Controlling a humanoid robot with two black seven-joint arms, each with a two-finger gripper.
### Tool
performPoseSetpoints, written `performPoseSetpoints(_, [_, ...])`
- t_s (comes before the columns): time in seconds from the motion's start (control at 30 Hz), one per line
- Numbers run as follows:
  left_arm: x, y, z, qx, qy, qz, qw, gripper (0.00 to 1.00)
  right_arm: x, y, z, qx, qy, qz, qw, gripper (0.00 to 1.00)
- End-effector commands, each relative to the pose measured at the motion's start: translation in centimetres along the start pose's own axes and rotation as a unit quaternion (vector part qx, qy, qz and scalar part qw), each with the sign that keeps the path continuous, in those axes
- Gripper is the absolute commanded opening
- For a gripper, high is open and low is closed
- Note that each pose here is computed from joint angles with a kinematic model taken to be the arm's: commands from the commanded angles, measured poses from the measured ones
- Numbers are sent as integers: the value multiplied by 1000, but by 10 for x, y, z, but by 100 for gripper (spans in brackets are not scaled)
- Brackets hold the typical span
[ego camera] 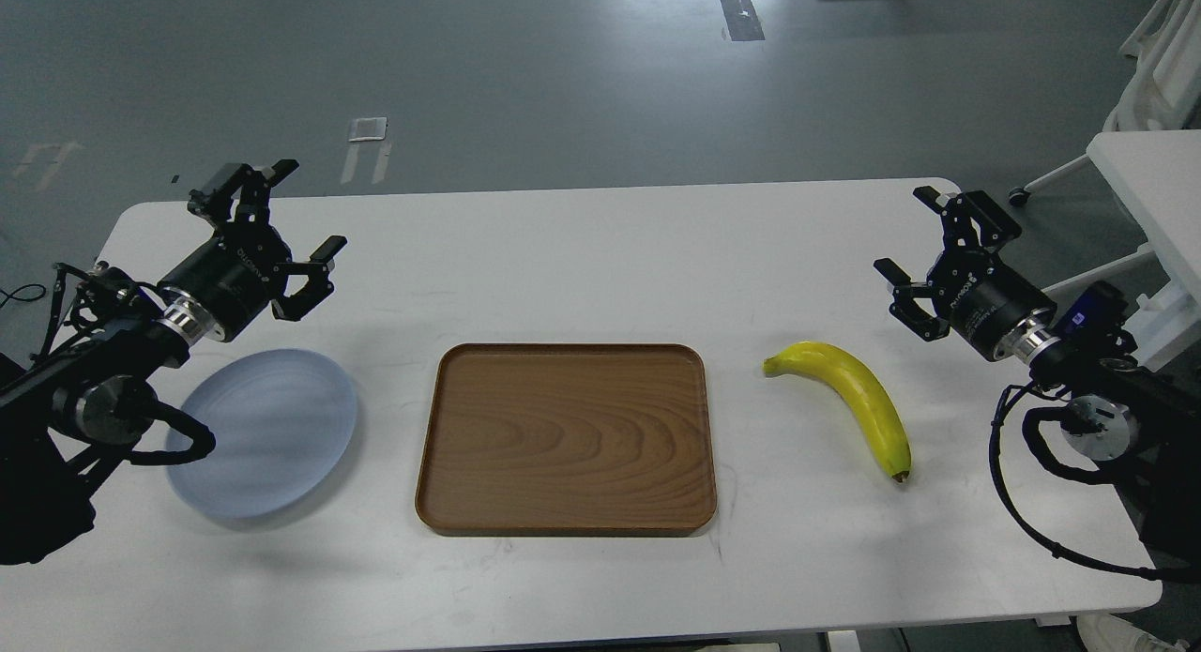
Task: Place banana on plate with both arms
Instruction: 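Raise the left gripper and move it toward the light blue plate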
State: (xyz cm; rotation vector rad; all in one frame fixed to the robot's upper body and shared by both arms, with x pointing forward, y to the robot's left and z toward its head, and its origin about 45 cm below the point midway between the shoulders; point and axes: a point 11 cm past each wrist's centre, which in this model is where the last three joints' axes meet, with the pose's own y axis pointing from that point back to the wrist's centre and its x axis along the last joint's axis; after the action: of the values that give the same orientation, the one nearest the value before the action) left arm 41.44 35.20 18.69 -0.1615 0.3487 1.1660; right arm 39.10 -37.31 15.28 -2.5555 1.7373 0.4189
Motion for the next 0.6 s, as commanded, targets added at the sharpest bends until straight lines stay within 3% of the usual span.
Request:
performPoseSetpoints(0.0, [0,0,0,0,0,0,1000,100,-2,1,7,-15,7,-6,1000,100])
performPoseSetpoints(0.57, [31,8,28,-24,-42,40,998,100,-3,1,8,-16,8,-7,1000,100])
